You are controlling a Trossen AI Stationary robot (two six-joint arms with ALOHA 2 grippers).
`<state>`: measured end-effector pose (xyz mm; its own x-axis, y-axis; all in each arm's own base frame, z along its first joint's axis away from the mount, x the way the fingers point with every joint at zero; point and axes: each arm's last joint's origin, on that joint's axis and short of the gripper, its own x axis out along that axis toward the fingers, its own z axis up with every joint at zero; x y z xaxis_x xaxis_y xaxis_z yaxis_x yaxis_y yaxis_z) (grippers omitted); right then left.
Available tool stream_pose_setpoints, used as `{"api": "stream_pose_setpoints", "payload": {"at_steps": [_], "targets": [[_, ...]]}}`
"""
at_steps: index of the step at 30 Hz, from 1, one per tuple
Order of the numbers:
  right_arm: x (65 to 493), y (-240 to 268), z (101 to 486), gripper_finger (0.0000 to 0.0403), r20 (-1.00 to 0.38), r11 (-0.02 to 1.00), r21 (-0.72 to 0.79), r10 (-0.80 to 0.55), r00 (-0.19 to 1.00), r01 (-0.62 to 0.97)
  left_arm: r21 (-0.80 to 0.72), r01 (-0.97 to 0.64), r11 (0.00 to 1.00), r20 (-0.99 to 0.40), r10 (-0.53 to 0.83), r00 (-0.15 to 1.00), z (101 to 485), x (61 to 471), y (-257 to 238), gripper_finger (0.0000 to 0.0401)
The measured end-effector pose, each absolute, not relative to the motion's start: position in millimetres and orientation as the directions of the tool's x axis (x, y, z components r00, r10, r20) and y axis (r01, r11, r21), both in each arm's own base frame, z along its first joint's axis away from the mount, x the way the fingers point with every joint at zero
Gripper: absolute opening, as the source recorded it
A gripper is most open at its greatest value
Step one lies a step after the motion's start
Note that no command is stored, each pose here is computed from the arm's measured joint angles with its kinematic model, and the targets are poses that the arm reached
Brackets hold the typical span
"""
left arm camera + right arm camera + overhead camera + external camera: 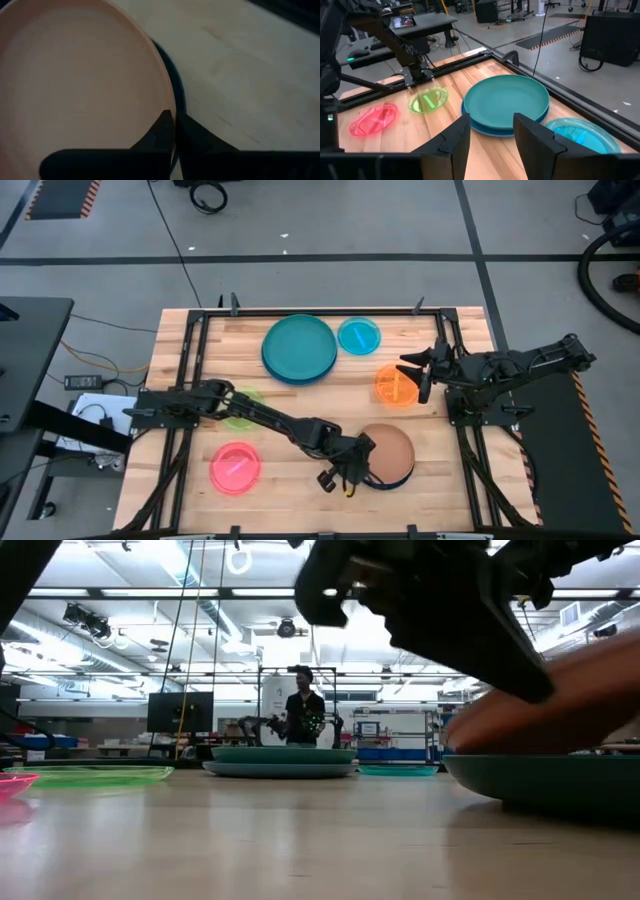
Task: Stack plastic plates
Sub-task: Stack the brown plate on top of the dark green plate, then stack the stacked plates on top of the green plate
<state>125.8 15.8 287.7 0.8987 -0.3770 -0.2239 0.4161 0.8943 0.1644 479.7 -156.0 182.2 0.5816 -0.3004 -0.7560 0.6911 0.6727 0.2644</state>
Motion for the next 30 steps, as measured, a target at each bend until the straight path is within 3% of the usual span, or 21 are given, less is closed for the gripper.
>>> {"api": "stream_pose_setpoints", "payload": {"at_steps": [7, 15, 19, 30], "targets": [[125.7, 15.8, 288.1, 0.0160, -0.220, 0.895, 0.164, -0.377, 0.900, 0.415, 0.273, 0.699, 0.661, -0.760, -0.298, 0.578, 176.9, 483.9, -156.6, 0.0029], [126.6, 16.0, 288.0, 0.0160, -0.221, 0.893, 0.173, -0.376, 0.900, 0.415, 0.251, 0.690, 0.679, -0.768, -0.294, 0.569, 176.6, 483.0, -156.0, 0.0139], [127.4, 16.3, 287.5, 0.0160, -0.224, 0.893, 0.171, -0.376, 0.899, 0.416, 0.241, 0.671, 0.701, -0.763, -0.290, 0.577, 190.7, 478.8, -154.5, 0.0172], [128.9, 16.6, 286.5, 0.0160, -0.231, 0.893, 0.165, -0.377, 0.897, 0.418, 0.336, 0.701, 0.629, -0.816, -0.177, 0.550, 185.7, 469.1, -164.1, 0.0172]]}}
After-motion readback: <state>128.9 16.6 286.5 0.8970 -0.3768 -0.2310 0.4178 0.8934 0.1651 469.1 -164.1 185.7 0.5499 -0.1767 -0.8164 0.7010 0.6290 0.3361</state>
